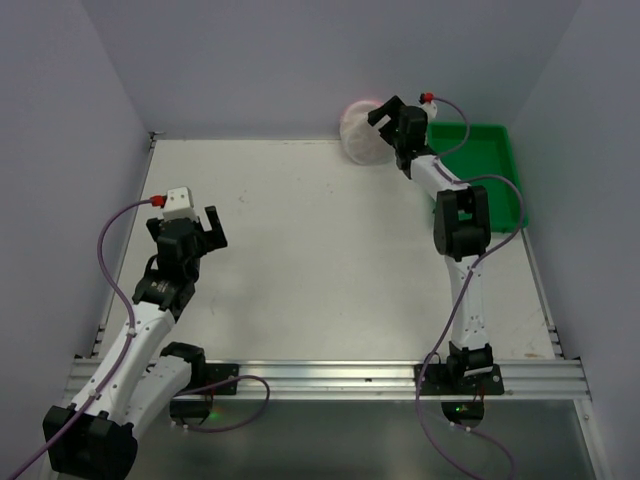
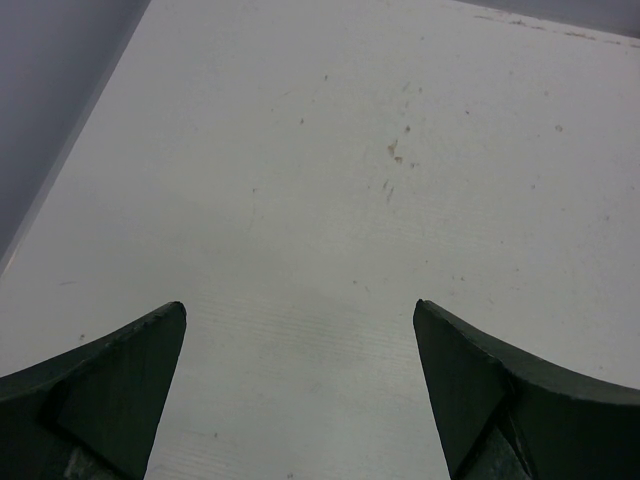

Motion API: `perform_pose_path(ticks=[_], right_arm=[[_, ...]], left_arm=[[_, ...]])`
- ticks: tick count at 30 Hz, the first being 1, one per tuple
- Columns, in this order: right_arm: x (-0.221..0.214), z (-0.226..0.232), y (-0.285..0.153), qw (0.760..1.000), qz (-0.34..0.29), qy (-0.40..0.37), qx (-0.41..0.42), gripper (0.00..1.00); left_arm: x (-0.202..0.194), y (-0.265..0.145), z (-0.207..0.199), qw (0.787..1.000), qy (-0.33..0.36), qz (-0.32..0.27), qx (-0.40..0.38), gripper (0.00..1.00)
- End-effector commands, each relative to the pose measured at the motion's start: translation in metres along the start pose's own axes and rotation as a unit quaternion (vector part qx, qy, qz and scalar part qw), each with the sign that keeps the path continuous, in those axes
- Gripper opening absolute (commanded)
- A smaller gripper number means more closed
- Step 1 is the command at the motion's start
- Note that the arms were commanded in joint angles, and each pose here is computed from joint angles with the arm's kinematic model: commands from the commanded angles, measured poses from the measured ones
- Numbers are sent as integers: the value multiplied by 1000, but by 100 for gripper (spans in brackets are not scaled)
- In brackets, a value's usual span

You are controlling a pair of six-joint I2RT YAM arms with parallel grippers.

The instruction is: Unzip the laundry bag and remove the bra

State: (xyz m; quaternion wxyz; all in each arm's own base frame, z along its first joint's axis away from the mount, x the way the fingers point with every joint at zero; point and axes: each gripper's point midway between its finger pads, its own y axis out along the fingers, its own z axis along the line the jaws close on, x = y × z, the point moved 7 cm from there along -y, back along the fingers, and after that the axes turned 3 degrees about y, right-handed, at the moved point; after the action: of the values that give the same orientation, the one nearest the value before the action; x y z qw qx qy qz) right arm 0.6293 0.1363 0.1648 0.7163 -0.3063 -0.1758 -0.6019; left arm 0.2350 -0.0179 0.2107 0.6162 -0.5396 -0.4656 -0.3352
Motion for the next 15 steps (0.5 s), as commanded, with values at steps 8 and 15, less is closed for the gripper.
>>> perform_pose_path(ticks=[8, 15], right_arm=[[30, 13, -24, 992, 49, -104, 58, 99], [46, 16, -50, 989, 7, -119, 88, 99]], left_arm=[[7, 0, 2, 1000, -2, -20, 2, 100], [5, 0, 3, 1000, -1, -19, 4, 100]])
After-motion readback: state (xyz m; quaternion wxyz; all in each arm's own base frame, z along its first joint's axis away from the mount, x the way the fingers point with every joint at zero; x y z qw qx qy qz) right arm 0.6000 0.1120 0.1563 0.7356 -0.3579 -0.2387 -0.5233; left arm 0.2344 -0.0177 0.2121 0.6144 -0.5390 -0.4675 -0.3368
